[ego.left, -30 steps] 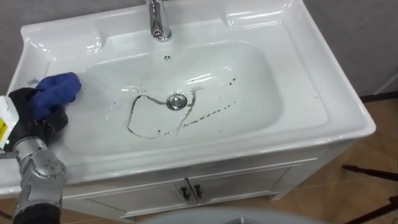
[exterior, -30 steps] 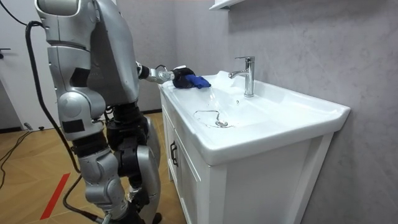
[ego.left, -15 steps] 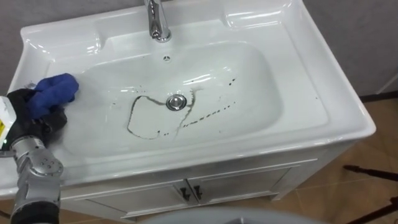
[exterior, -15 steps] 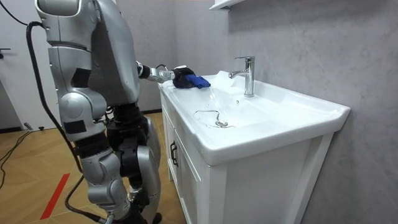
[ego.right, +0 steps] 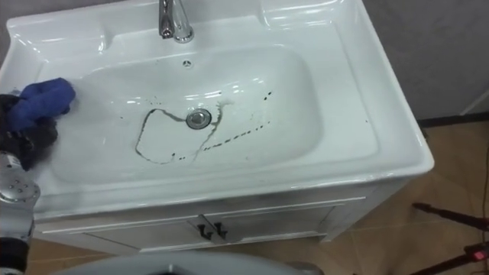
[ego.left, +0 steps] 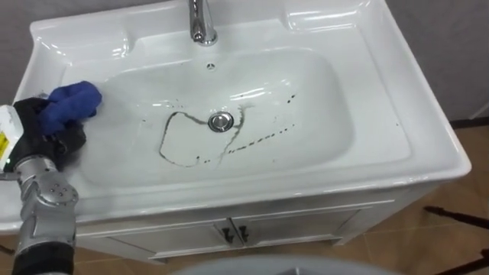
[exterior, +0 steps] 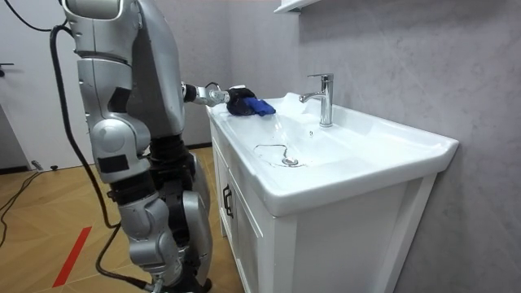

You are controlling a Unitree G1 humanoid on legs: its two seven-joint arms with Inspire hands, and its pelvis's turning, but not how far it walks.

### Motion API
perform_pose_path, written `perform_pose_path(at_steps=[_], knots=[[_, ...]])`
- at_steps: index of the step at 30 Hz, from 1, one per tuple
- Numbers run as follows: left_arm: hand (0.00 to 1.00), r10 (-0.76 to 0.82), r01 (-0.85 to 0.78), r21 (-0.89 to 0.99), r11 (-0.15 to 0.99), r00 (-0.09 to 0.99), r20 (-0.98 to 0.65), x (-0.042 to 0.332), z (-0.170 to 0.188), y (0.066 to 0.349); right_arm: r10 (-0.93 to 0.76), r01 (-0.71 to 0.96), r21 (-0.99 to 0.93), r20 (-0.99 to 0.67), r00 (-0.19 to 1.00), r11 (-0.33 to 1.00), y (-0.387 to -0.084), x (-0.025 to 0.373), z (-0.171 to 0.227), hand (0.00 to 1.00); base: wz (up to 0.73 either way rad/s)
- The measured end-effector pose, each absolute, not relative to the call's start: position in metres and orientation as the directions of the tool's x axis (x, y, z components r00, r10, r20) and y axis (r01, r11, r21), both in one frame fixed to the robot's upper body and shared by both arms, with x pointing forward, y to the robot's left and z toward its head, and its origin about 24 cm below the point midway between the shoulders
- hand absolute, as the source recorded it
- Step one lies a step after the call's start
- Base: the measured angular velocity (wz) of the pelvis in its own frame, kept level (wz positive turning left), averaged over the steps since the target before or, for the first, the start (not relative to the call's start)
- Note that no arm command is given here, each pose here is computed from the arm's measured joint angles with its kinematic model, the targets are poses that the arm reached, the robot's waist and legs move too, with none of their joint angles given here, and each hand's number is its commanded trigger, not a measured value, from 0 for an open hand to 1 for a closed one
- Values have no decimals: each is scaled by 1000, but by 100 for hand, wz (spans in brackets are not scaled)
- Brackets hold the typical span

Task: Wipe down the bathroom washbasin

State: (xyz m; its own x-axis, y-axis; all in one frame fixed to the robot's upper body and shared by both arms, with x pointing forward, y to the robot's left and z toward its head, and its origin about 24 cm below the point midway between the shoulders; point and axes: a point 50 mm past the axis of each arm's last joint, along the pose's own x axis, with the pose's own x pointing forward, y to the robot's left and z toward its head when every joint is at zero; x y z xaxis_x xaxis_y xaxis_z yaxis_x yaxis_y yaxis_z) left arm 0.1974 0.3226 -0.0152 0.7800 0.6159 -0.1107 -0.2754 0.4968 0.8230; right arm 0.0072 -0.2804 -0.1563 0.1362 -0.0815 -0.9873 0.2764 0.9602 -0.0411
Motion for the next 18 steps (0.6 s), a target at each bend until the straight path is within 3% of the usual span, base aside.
perform_pose_path(at_steps=[10,18], knots=[[100,486,-295,773,561,874,-19,221,9,283,-80,320,-4,-971,225,947,-277,18,-156,0,5],[100,450,-309,759,573,893,24,225,17,274,-62,326,20,-968,242,945,-267,19,-159,0,-4]])
